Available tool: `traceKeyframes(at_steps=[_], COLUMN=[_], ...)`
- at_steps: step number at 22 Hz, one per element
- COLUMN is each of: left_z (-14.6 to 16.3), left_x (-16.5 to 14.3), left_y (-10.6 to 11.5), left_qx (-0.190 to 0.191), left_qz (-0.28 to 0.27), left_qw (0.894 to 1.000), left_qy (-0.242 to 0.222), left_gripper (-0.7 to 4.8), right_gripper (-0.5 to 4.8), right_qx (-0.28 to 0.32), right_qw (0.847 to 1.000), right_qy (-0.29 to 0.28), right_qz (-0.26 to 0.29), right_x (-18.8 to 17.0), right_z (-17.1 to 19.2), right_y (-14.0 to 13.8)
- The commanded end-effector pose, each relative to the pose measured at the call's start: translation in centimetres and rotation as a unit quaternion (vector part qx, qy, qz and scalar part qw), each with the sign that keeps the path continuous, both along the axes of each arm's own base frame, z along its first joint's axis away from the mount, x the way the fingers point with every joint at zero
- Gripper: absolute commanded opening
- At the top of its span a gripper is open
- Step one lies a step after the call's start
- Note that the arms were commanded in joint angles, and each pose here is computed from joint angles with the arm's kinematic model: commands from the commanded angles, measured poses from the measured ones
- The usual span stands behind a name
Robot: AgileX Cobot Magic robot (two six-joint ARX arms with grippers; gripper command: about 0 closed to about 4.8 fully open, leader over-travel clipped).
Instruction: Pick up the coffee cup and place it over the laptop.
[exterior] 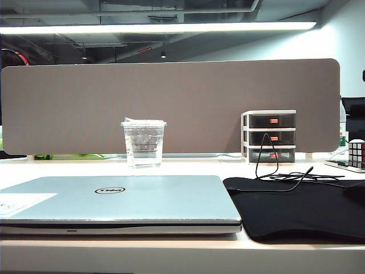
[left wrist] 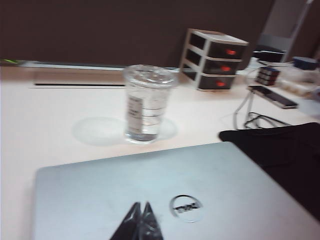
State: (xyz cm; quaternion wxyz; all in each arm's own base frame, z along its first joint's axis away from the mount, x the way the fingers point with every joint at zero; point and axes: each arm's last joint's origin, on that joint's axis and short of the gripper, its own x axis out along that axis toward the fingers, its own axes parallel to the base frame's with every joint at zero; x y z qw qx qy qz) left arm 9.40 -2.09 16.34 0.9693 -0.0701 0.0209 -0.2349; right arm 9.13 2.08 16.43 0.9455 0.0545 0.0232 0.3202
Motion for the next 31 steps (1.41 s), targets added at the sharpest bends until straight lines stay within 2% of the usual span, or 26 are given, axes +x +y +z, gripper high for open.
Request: traceKeyframes(at_steps=[1, 4, 6, 9, 14, 15, 17, 18, 20, 23, 24, 25, 27, 31], left_z=[0.8, 1.4, 1.4, 1.3, 1.0, 1.0, 1.3, 1.7, 2.8, 4.5, 5.0, 5.3, 5.3, 5.4], left_x=[-0.1, -0.2, -0.2, -0.1, -0.1, -0.2, -0.2, -0.3, -0.5, -0.9, -1.0, -0.9, -0.7, -0.1], left_y=[-0.1, -0.1, -0.1, -0.1, -0.1, -0.2, -0.2, -0.1, 0.0, 0.2, 0.2, 0.3, 0.2, 0.1], left_qx=[-0.069, -0.076, -0.067, -0.067, -0.089, -0.088, -0.088, -0.087, -0.085, -0.073, -0.070, -0.068, -0.065, -0.064], left_qz=[-0.022, -0.023, -0.023, -0.023, -0.026, -0.039, -0.041, -0.029, -0.011, 0.004, 0.017, 0.025, 0.024, 0.012], left_qw=[0.997, 0.996, 0.997, 0.997, 0.996, 0.995, 0.995, 0.996, 0.996, 0.996, 0.995, 0.995, 0.996, 0.996], left_qy=[0.000, -0.028, -0.034, -0.029, -0.002, -0.001, -0.005, -0.007, -0.022, -0.055, -0.062, -0.065, -0.060, -0.057], left_gripper=[-0.02, -0.01, -0.01, -0.01, 0.00, 0.24, 1.18, 1.36, 2.11, 2.45, 2.79, 3.38, 3.97, 4.28], right_gripper=[-0.05, -0.05, -0.05, -0.05, -0.05, -0.06, -0.05, -0.05, -0.06, -0.06, -0.06, -0.06, -0.06, -0.06], right_qx=[0.001, 0.001, 0.001, 0.001, 0.008, 0.008, 0.008, 0.008, 0.008, 0.008, 0.008, 0.008, 0.008, 0.008], right_qw=[1.000, 1.000, 1.000, 1.000, 1.000, 1.000, 1.000, 1.000, 1.000, 1.000, 1.000, 1.000, 1.000, 1.000], right_qy=[-0.005, -0.004, -0.004, -0.004, 0.002, 0.002, 0.002, 0.002, 0.002, 0.002, 0.002, 0.002, 0.002, 0.002], right_qz=[0.003, 0.003, 0.003, 0.003, 0.003, 0.003, 0.003, 0.003, 0.003, 0.003, 0.003, 0.003, 0.003, 0.003], right_x=[0.0, 0.0, 0.0, 0.0, 0.0, 0.0, 0.0, 0.0, 0.0, 0.0, 0.0, 0.0, 0.0, 0.0], right_z=[-0.1, -0.1, -0.1, -0.1, -0.1, -0.1, -0.1, -0.1, -0.1, -0.1, -0.1, -0.1, -0.1, -0.1], right_y=[0.0, 0.0, 0.0, 0.0, 0.0, 0.0, 0.0, 0.0, 0.0, 0.0, 0.0, 0.0, 0.0, 0.0])
